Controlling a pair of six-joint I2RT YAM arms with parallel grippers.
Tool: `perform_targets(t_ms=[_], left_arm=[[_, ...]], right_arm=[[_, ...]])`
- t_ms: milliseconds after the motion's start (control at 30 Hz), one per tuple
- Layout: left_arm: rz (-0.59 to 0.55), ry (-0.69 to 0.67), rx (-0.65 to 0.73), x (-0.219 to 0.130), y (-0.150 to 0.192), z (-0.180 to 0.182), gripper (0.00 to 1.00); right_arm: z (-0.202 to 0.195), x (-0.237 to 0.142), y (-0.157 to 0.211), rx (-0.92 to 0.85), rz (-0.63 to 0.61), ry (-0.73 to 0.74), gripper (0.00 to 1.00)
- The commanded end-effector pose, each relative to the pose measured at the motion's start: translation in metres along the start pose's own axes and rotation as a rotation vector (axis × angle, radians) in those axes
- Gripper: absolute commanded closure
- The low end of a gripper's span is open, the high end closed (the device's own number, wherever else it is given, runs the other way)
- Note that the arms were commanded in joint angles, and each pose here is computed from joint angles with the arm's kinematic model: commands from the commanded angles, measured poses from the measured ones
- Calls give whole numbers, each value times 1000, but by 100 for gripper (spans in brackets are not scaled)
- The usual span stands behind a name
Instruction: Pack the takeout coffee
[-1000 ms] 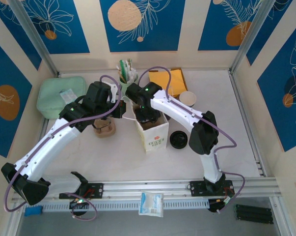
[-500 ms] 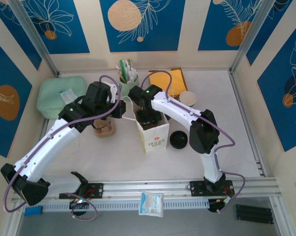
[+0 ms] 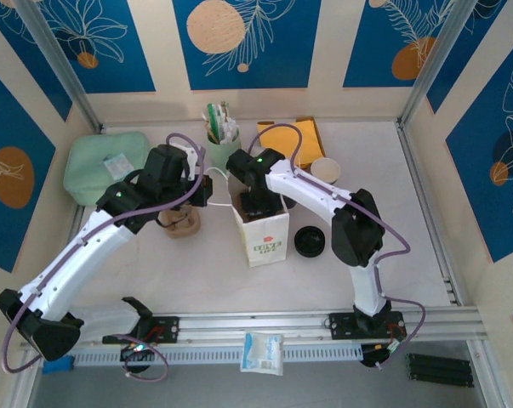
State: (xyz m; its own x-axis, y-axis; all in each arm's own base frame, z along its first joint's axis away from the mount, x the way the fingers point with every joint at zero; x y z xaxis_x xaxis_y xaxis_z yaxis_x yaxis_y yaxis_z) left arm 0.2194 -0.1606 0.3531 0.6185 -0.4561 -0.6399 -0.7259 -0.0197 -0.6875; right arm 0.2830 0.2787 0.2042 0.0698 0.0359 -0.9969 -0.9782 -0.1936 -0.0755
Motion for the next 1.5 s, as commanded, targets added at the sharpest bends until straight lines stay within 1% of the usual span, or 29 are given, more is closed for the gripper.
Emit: perform_targets(t_ms=[0, 200, 367, 400, 467, 1167, 1367, 1400, 1467], left_arm=[[10, -30, -16, -5, 9, 4, 100], [6, -53, -24, -7, 12, 8, 100], [24, -61, -25, -5, 14, 9, 100], [25, -64, -27, -4, 14, 9, 100], [26, -68, -29, -4, 15, 10, 100], [-35, -55, -40, -16, 9, 8, 100], [-45, -21, -37, -17, 8, 5, 100], [-45, -14, -37, -17, 8, 5, 100], [-44, -1, -32, -17, 9, 4, 100]], right_arm=[[-6, -12, 5, 38, -3, -33, 76], [-6, -14, 5, 44, -19, -46, 76], [-3, -20, 6, 35, -60, -103, 77], [-3, -21, 6, 35, -64, -110, 79], [-4, -22, 7, 38, -69, -120, 81], [2, 8, 13, 14, 35, -46, 82], [3, 17, 12, 16, 53, -38, 82], [4, 18, 13, 13, 56, -37, 85], [5, 22, 12, 15, 65, -39, 85]])
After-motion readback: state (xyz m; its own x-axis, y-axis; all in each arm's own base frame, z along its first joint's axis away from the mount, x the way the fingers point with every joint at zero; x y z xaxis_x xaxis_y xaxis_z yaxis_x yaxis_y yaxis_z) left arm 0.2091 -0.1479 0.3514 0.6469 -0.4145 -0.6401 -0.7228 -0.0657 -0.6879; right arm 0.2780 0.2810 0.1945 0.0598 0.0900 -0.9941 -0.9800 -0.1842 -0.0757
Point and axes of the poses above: each hand's point on the last joint's axis, 136 mm out from that joint toward the fingers, its own x axis out along the fingers, its own z axis along the line the jaws close on, y = z × x, the point moved 9 cm from there along -x, back along the fingers, and after that the axes turned 2 degrees about -x, right-handed, at the moved point
